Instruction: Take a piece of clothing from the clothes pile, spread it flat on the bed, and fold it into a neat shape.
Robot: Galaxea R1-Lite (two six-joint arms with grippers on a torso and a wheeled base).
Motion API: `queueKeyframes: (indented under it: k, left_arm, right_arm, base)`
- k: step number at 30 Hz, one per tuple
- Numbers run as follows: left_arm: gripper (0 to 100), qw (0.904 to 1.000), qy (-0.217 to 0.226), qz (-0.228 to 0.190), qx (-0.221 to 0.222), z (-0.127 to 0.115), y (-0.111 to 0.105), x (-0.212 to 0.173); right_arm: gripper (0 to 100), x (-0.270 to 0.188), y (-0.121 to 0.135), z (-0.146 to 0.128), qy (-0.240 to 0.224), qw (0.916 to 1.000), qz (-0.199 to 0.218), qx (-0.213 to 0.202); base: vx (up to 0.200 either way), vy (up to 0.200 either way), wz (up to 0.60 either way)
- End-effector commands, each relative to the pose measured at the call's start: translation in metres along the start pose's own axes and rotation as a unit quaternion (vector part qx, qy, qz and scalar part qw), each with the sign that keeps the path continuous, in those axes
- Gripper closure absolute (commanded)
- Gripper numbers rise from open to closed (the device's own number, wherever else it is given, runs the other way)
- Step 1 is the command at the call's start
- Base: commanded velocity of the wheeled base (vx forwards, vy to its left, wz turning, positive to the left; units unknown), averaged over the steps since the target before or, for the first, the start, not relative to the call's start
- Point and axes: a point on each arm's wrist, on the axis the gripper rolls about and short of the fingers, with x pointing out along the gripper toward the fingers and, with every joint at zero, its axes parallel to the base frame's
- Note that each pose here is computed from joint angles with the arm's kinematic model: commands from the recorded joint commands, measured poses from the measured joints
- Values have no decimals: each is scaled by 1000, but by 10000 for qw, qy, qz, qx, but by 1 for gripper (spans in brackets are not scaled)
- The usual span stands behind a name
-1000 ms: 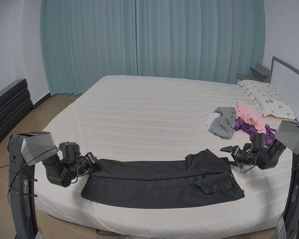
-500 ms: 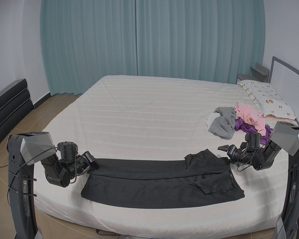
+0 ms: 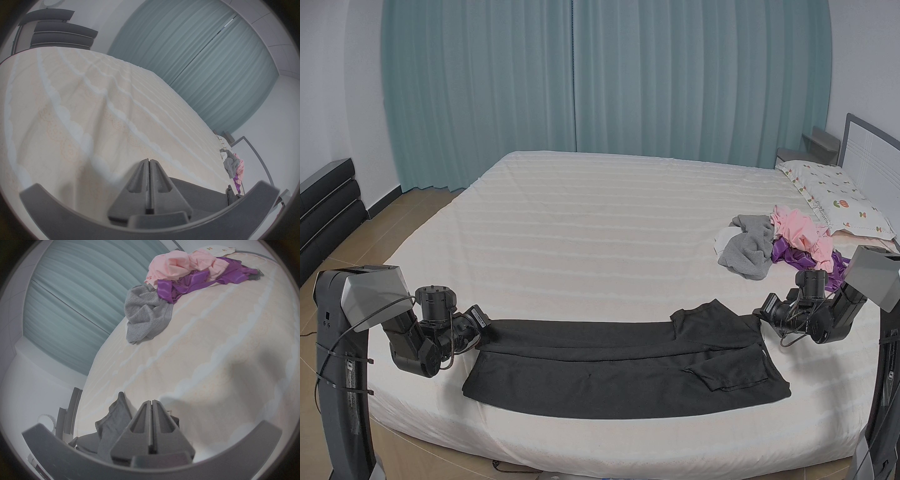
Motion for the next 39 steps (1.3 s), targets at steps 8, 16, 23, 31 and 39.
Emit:
queueKeyframes:
  k: [8,16,23,31,39]
  left_arm:
    - [100,10000,7,-4,-8,0,0,0]
    - [0,10000,7,-4,-70,0,0,0]
    - [0,9995,-49,-49,-322,7,-1,-4]
    - [0,9955,67,-231,-919,19,-2,-29]
    - [0,9904,362,-407,-1271,22,10,-34]
  right_arm:
    - [100,-4,-11,5,-66,9998,-113,116]
    - [0,-3,-11,3,-29,9999,-107,122]
    - [0,-22,2,11,-76,9997,126,177]
    - [0,-53,30,7,97,9983,576,91]
    - [0,-56,47,-16,500,9943,923,-208]
  base:
    - [0,0,0]
    - [0,0,0]
    - [0,0,0]
    - [0,0,0]
    - [0,0,0]
